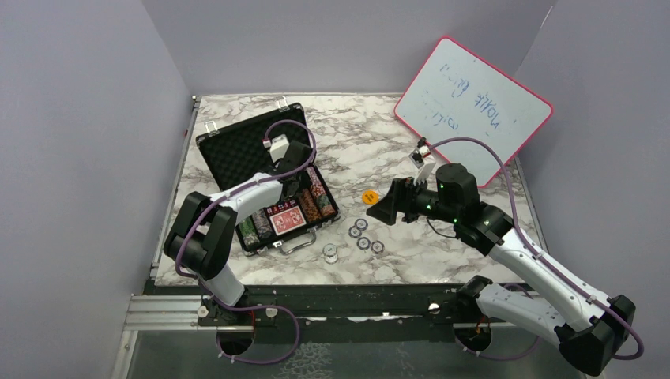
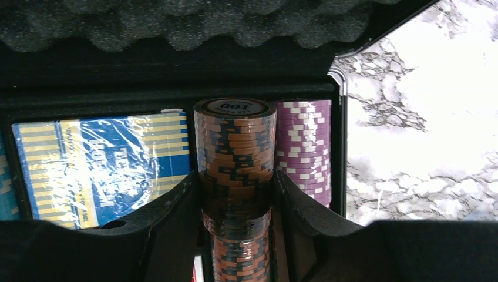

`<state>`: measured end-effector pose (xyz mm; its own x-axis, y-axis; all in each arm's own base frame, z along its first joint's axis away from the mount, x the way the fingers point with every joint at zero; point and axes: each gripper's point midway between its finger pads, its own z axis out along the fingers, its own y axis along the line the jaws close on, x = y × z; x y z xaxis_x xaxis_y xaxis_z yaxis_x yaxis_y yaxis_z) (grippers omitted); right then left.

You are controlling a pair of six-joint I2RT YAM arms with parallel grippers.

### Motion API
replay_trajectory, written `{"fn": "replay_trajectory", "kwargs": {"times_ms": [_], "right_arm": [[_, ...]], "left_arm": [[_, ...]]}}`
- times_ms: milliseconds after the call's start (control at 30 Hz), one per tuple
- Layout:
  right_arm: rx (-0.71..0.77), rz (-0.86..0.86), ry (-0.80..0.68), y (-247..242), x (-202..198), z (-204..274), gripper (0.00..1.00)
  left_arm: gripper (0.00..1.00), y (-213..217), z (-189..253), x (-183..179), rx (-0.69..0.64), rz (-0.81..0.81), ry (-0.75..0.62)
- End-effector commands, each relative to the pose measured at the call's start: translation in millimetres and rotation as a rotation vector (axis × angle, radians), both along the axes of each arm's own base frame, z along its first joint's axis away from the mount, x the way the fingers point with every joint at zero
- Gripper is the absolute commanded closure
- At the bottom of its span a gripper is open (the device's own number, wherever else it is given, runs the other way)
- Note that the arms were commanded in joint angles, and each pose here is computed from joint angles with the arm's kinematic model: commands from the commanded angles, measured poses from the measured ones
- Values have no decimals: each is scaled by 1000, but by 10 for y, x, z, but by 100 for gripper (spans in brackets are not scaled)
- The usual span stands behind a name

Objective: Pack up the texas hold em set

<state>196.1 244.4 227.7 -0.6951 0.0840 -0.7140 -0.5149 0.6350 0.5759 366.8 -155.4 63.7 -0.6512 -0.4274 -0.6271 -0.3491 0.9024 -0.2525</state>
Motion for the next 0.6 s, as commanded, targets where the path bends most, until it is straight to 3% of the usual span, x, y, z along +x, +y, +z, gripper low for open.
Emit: {"fn": "replay_trajectory", "kwargs": {"times_ms": [0,167,567], "right_arm": [[6,0,-15,-5,-5,46,15],[6,-4,-14,-10,-4,38,15],[1,-15,-17,-36,-4,24,15]], "left_arm": [[65,-226,192,-12,-83,-85,-7],[79,-308,153,-102,-139,-99,26],[82,-313,-1,-262,-191,-40,111]]}}
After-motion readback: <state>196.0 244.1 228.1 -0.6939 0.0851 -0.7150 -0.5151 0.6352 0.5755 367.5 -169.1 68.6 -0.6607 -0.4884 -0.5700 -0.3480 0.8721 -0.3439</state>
